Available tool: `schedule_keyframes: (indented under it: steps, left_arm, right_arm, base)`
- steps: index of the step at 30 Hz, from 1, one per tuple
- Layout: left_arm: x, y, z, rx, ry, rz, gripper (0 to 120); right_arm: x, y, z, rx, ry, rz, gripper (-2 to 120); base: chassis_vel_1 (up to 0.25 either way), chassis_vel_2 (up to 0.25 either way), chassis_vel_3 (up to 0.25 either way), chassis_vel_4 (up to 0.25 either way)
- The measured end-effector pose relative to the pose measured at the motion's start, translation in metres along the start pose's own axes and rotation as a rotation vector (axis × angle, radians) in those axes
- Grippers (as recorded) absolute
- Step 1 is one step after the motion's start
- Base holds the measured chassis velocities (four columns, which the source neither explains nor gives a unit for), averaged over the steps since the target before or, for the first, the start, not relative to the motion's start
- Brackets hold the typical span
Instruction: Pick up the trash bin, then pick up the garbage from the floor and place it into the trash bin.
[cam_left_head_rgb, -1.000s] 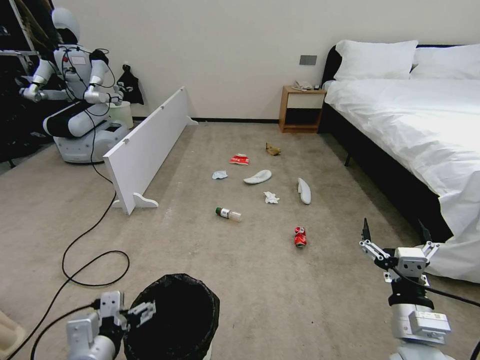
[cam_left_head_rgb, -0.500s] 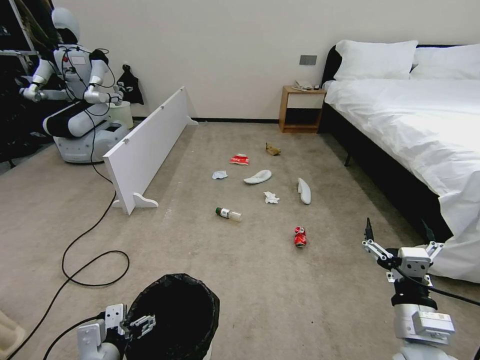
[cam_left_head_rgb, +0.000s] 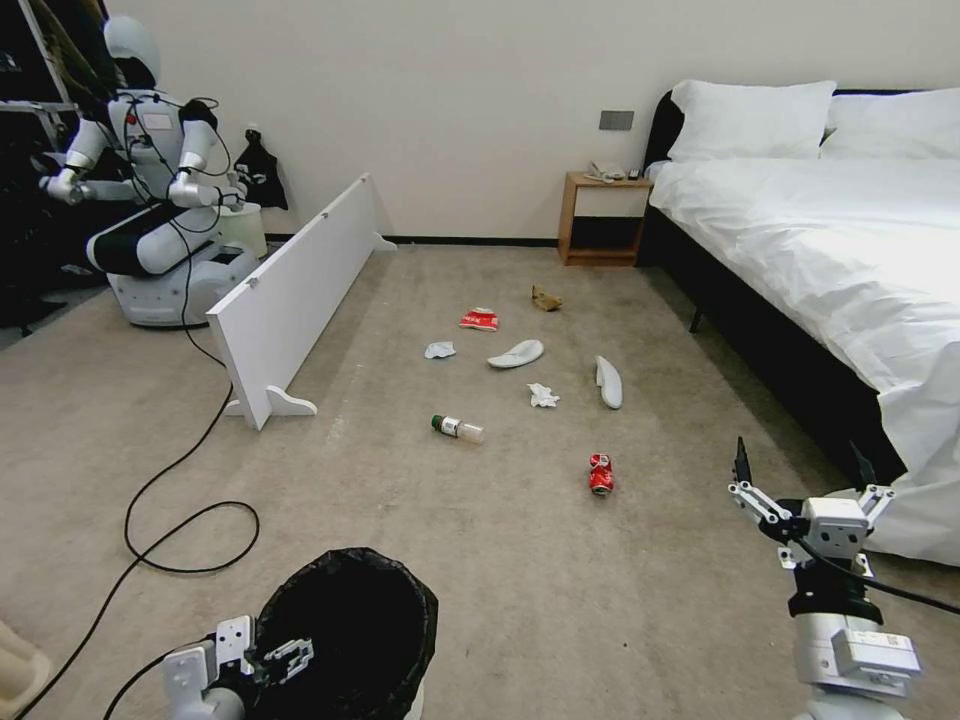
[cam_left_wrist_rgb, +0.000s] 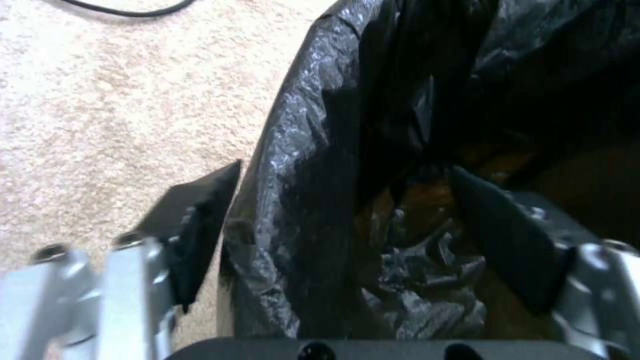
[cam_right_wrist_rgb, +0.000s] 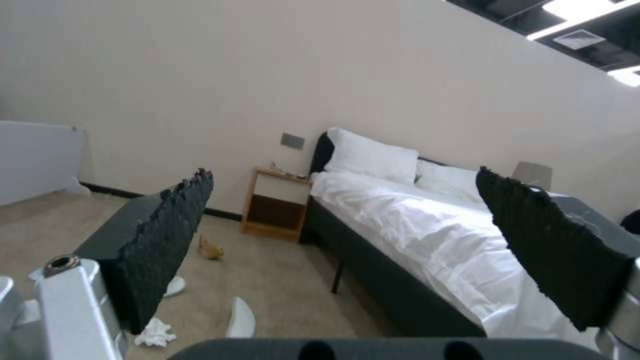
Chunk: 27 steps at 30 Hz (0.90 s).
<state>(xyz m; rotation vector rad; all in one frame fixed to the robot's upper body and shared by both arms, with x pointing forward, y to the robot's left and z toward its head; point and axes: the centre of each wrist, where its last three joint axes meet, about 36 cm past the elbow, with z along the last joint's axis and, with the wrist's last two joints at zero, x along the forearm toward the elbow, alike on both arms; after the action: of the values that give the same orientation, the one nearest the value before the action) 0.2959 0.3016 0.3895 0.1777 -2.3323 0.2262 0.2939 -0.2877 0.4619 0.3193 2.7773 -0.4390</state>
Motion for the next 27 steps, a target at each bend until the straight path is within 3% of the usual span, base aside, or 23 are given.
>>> schedule_keyframes:
  steps: [4, 7, 20, 27]
  left_arm:
    - [-0.0024, 0.0002, 0.0018, 0.001, 0.007, -0.002, 70]
    - [-0.0032, 0.0008, 0.0026, 0.0, 0.01, -0.004, 53]
    - [-0.0013, 0.0058, 0.0063, 0.001, 0.025, -0.011, 11]
    - [-0.0004, 0.0085, 0.0073, 0.011, 0.032, -0.004, 7]
  right_arm:
    - [0.0013, -0.0002, -0.0015, -0.001, 0.0, 0.0, 100]
    - [0.0029, -0.0005, -0.0028, 0.0, 0.001, 0.0, 100]
    - [0.0068, 0.0011, -0.003, 0.001, 0.006, -0.006, 100]
    - [0.009, 0.0006, -0.0027, 0.007, 0.008, -0.008, 100]
  base:
    - [0.0, 0.0, 0.0, 0.0]
    - [0.0, 0.0, 0.0, 0.0]
    - [0.0, 0.0, 0.0, 0.0]
    - [0.0, 0.0, 0.0, 0.0]
